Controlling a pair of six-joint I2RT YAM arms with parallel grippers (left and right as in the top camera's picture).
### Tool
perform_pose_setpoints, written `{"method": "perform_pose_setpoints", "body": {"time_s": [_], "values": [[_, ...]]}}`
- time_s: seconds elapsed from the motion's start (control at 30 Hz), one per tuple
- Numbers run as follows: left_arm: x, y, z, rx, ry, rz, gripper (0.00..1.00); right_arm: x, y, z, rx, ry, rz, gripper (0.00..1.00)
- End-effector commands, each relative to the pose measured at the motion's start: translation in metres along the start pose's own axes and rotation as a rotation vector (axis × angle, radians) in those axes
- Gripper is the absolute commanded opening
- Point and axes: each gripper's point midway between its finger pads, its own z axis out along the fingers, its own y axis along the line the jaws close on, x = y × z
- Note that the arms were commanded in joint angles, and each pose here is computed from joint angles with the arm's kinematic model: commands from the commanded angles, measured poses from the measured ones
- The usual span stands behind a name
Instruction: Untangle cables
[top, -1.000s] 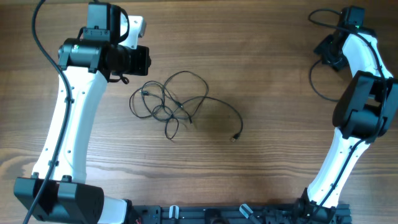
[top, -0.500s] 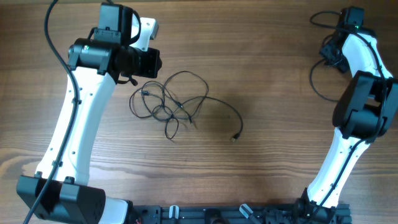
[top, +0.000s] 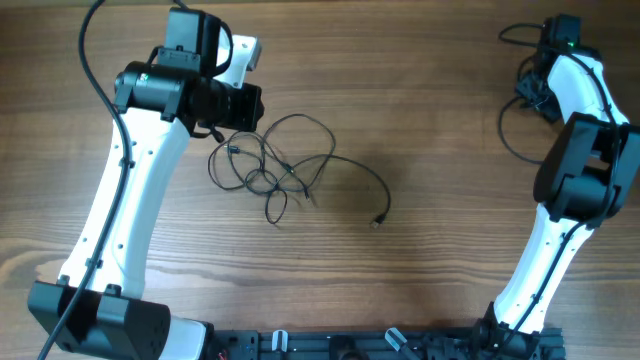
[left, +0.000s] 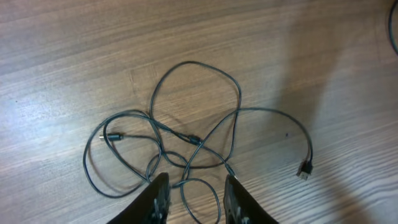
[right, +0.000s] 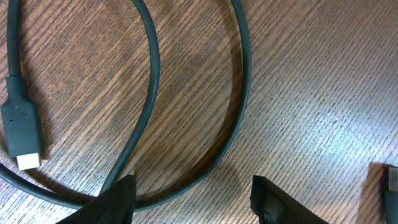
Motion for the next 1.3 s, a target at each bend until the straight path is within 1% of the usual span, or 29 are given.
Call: {"method": "perform_pose_setpoints", "body": {"time_s": [0.0, 0.07, 0.1, 0.13, 0.17, 0.23, 0.73, 0.77, 0.8, 0.83, 0.87, 0.9, 0.93, 1.0, 1.13, 1.27], "values": [[-0.001, -0.007, -0.01, 0.02, -0.022, 0.032, 0.3, 0.027, -0.007, 0.032, 0.068, 0.064, -0.024, 0.62], [-0.002, -0.007, -0.01, 0.02, -0.024, 0.032, 0.3, 0.027, -0.007, 0.032, 0.068, 0.065, -0.024, 0.61], [-0.002, -0.007, -0.01, 0.02, -0.024, 0.032, 0.3, 0.027, -0.007, 0.032, 0.069, 0.066, -0.025, 0.56], [-0.002, -0.007, -0.01, 0.02, -0.023, 0.032, 0.3, 0.027, -0.008, 0.032, 0.07, 0.067, -0.025, 0.47], [-0.002, -0.007, -0.01, 0.02, -0.023, 0.032, 0.3, 0.027, -0.009, 0.032, 0.071, 0.068, -0.025, 0.26], [-0.002, -0.007, -0.01, 0.02, -0.023, 0.032, 0.3, 0.028, -0.009, 0.032, 0.074, 0.073, -0.027, 0.05], [-0.001, -0.007, -0.01, 0.022, -0.022, 0.024, 0.29, 0.04, -0.009, 0.029, 0.059, 0.129, -0.045, 0.05], [-0.001, -0.007, -0.01, 0.022, -0.023, 0.024, 0.29, 0.042, -0.005, 0.029, 0.039, 0.142, -0.044, 0.1], [-0.002, -0.007, -0.01, 0.022, -0.023, 0.024, 0.29, 0.046, -0.001, 0.029, 0.012, 0.161, -0.041, 0.1], [-0.002, -0.007, -0.01, 0.021, -0.023, 0.024, 0.29, 0.048, 0.004, 0.029, -0.014, 0.176, -0.039, 0.14], [-0.002, -0.007, -0.01, 0.021, -0.023, 0.024, 0.29, 0.049, 0.008, 0.028, -0.038, 0.186, -0.034, 0.2], [-0.002, -0.007, -0.01, 0.021, -0.023, 0.024, 0.29, 0.051, 0.013, 0.028, -0.063, 0.197, -0.031, 0.33], [-0.002, -0.007, -0.01, 0.021, -0.023, 0.024, 0.29, 0.051, 0.015, 0.026, -0.078, 0.201, -0.027, 0.36], [-0.002, -0.007, -0.01, 0.021, -0.024, 0.024, 0.29, 0.045, 0.019, 0.02, -0.102, 0.187, -0.019, 0.4], [-0.003, -0.007, -0.01, 0.021, -0.03, 0.026, 0.29, 0.026, 0.021, 0.001, -0.134, 0.128, -0.026, 0.42], [-0.004, -0.007, -0.01, 0.021, -0.033, 0.027, 0.29, 0.006, 0.02, -0.023, -0.153, 0.062, -0.013, 0.47]]}}
